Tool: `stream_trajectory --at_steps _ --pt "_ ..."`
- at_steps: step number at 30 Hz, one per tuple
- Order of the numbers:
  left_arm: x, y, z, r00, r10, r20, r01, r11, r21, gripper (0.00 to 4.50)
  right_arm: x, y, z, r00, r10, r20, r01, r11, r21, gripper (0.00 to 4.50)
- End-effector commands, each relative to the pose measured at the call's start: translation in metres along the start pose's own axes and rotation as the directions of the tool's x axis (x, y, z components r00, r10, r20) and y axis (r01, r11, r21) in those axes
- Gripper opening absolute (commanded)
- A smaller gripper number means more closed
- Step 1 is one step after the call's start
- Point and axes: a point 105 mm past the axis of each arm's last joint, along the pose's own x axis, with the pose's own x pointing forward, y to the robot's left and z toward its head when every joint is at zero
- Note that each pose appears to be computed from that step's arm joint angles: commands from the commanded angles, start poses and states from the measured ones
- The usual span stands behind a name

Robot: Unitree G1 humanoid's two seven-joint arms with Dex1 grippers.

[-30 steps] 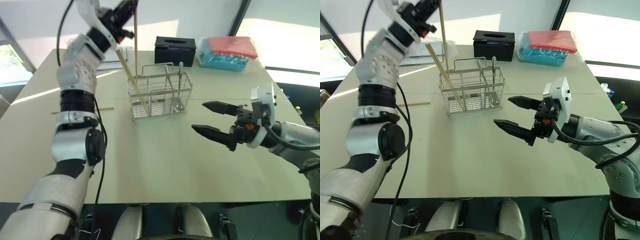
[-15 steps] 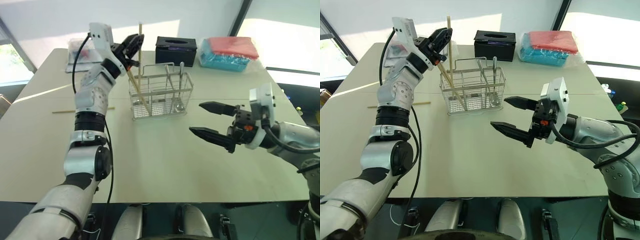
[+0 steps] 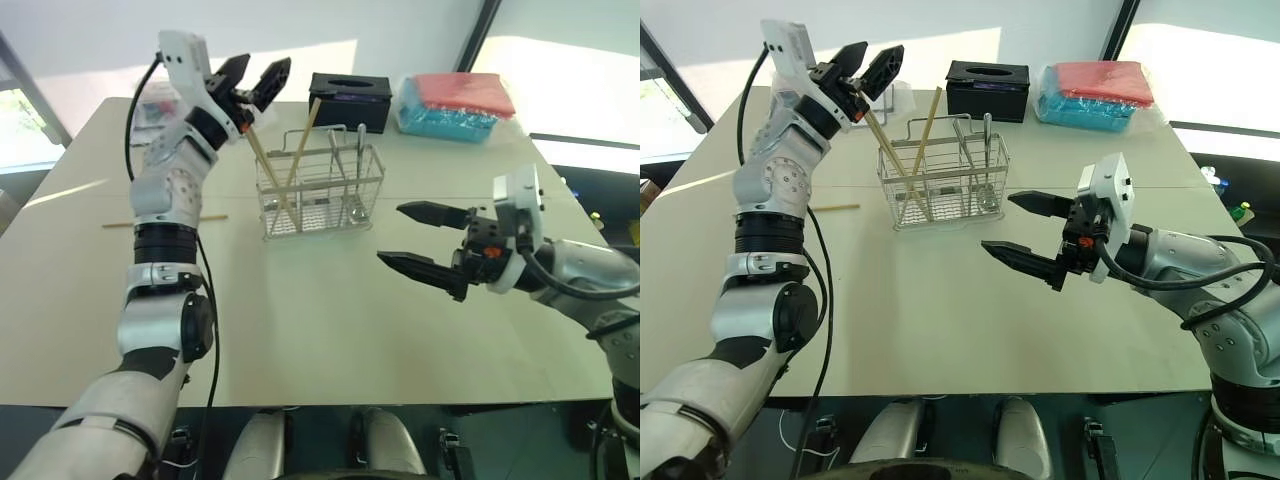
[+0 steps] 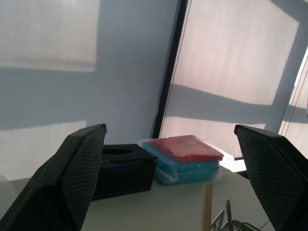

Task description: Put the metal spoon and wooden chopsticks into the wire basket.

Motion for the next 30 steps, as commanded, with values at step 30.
stream_trajectory --at_steps 30 --pt "-0.146 0.084 -0.001 0.503 -0.057 -0.863 0.612 0.729 0.308 4.46 -0.005 0.015 0.003 0.990 0.135 -0.051 -0.137 0.990 -0.038 4.50"
